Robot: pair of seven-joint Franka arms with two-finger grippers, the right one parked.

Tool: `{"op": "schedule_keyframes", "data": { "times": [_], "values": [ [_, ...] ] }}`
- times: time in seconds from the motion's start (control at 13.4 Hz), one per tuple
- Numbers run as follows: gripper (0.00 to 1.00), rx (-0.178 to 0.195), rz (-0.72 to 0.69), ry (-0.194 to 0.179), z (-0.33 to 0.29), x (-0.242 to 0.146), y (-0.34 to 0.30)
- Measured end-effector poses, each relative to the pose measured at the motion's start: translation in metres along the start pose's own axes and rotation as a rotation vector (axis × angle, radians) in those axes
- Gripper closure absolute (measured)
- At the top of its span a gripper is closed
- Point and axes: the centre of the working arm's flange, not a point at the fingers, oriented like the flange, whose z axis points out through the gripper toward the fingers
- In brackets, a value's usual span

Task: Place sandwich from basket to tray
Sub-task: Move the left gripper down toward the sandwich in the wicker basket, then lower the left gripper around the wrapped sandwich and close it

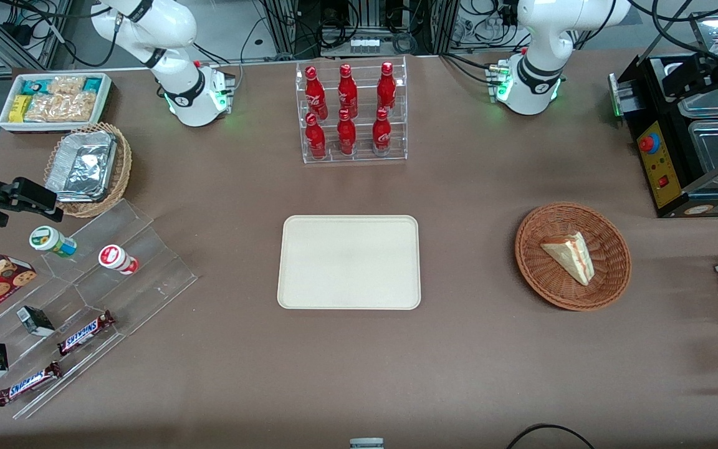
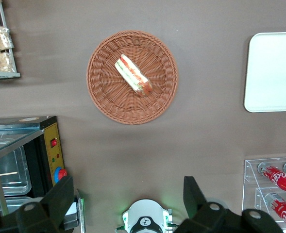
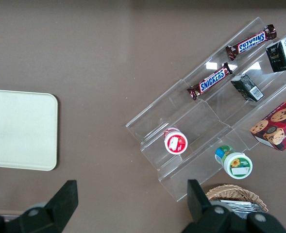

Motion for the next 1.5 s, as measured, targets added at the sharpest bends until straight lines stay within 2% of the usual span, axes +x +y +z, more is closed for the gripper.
{"op": "schedule_keyframes", "data": {
  "times": [0.3,0.45,0.6,0.97,1.05,1.35,1.5],
  "values": [
    [0.0,0.003,-0.008,-0.011,0.003,0.002,-0.004],
    [0.0,0.009,-0.042,-0.047,0.02,0.015,-0.006],
    [0.0,0.015,-0.158,-0.1,0.052,0.041,-0.01],
    [0.0,0.045,-0.436,-0.163,0.152,0.116,-0.014],
    [0.0,0.05,-0.478,-0.163,0.171,0.126,-0.014],
    [0.0,0.049,-0.664,-0.099,0.245,0.146,-0.015],
    [0.0,0.049,-0.744,-0.085,0.276,0.146,-0.015]
  ]
}}
